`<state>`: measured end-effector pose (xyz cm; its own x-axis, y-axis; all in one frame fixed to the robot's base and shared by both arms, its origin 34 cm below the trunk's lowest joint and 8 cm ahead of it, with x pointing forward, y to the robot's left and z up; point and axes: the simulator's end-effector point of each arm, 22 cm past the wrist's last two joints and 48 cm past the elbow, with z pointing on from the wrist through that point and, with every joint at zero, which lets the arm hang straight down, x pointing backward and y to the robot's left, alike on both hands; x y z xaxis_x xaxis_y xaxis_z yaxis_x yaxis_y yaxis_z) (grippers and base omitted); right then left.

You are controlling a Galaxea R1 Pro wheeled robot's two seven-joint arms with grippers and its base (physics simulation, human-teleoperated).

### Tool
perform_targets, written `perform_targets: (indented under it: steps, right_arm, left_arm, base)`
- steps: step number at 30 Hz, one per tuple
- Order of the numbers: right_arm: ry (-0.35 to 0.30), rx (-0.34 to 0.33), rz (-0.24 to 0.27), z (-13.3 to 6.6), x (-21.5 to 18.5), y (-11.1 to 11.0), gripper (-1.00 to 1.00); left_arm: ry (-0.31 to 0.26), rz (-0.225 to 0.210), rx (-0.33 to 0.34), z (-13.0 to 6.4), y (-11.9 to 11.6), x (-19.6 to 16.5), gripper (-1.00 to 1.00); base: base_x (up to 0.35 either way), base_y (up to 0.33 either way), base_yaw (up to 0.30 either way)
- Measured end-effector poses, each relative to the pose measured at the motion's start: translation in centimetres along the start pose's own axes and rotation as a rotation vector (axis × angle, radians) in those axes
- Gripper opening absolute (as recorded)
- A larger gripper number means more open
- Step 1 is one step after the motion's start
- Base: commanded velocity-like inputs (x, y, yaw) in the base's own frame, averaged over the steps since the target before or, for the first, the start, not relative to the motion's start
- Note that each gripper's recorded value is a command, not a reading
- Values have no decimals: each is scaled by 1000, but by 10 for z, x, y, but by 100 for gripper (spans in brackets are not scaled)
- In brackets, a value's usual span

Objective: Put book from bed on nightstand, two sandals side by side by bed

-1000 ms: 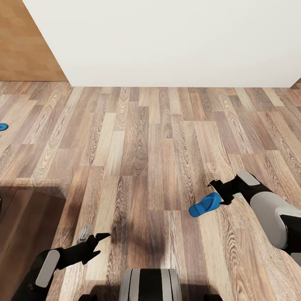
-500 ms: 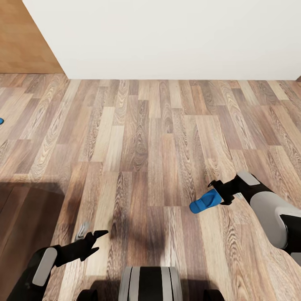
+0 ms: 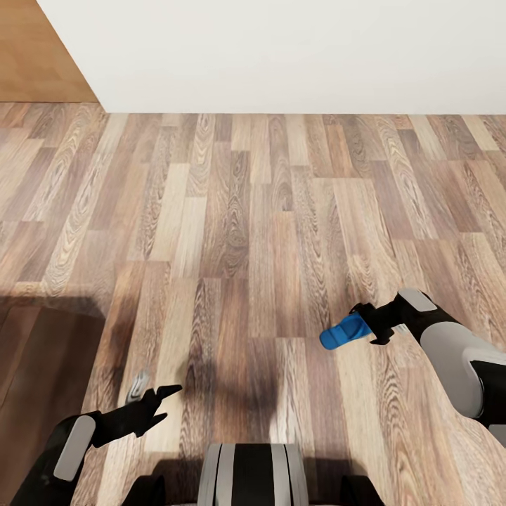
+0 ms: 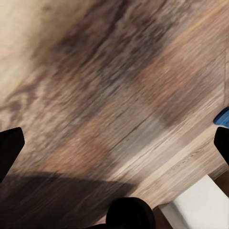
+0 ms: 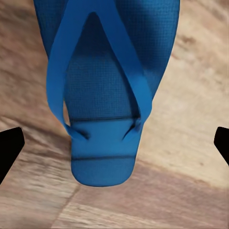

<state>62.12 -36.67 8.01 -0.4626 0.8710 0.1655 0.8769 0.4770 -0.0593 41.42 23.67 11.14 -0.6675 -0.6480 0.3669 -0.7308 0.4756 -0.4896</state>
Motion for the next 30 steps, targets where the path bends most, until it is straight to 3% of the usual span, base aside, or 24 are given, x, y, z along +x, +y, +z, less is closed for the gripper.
perform_targets:
  steps: [3,15,30]
  right_arm:
    - [6,11,1,7,1,-4,100]
    - [5,7,0,6,0,-2,100]
    - [4,5,0,6,0,-1,100]
  left_arm:
    - [4,-5,2,2,3,1,100]
    - [-24,39,37,-5,-15,-9,100]
    - [-27,44,41,-5,-18,-10,100]
  base:
    - [0,0,0]
    - [0,0,0]
    - [0,0,0]
